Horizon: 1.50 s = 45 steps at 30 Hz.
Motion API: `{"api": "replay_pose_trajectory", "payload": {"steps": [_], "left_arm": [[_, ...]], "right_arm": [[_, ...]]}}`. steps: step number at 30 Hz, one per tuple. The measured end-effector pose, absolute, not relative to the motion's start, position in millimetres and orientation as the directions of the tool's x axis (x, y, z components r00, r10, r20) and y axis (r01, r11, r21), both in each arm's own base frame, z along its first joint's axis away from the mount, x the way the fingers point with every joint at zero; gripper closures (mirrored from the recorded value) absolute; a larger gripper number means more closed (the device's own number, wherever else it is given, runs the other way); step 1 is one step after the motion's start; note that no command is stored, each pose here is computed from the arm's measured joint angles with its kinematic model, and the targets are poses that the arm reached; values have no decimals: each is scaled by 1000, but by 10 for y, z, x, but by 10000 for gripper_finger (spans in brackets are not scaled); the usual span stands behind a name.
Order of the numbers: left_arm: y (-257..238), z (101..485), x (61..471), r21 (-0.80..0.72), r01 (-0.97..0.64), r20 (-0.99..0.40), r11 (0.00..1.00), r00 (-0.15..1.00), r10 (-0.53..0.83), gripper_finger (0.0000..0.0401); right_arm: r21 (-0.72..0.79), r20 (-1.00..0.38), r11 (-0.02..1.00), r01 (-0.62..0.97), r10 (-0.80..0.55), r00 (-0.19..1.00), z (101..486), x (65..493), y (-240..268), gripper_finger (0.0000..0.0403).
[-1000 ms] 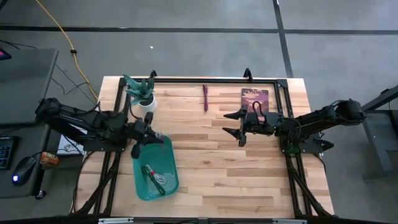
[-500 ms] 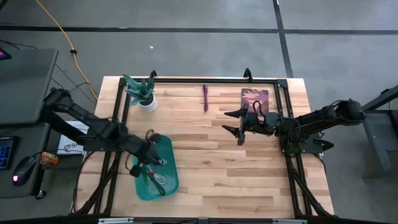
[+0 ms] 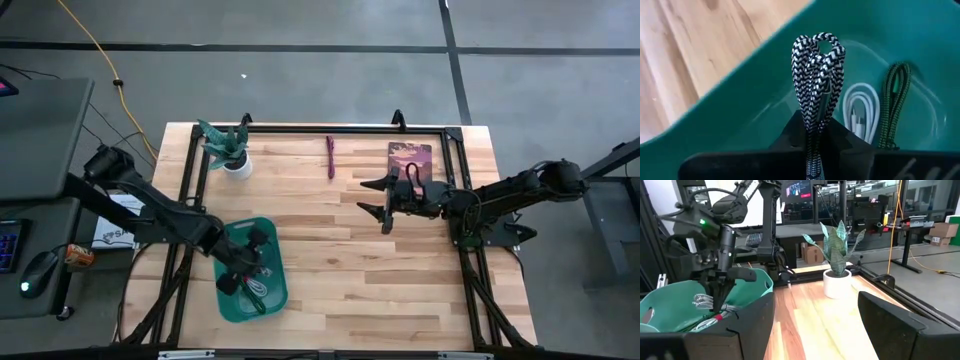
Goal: Pick and place USB-C Cables
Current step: Put the white black charger cable into the green bin, then put the pink black charger cable into the green bin
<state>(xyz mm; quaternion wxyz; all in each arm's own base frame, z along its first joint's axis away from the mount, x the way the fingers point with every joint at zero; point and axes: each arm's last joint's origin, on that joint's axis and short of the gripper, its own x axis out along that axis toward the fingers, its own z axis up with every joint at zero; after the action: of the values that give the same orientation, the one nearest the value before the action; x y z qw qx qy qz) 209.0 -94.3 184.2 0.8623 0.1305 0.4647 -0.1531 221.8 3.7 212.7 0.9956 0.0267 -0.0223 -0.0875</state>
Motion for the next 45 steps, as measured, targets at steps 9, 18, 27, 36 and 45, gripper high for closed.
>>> {"api": "replay_pose_trajectory", "payload": {"steps": [9, 18, 27, 36, 45], "left_arm": [[-984, 1705, 2134, 120, 433, -870, 893, 480, -116, 385], [-979, 1705, 2136, 130, 422, -868, 897, 485, -102, 355], [-975, 1702, 2132, 131, 424, -871, 896, 480, -100, 318], [-975, 1702, 2131, 95, 364, -872, 926, 480, -100, 236], [-926, 1701, 2152, 92, 344, -872, 935, 481, -91, 197]], "right_arm": [[46, 8, 979, 199, -200, 980, 2095, 2218, 30, 128], [83, -3, 976, 202, -203, 979, 2084, 2218, 30, 128], [51, -10, 976, 214, -214, 977, 2078, 2217, 26, 128], [77, -13, 970, 230, -229, 973, 2075, 2216, 22, 128], [59, -13, 971, 232, -232, 973, 2075, 2216, 21, 128]]}}
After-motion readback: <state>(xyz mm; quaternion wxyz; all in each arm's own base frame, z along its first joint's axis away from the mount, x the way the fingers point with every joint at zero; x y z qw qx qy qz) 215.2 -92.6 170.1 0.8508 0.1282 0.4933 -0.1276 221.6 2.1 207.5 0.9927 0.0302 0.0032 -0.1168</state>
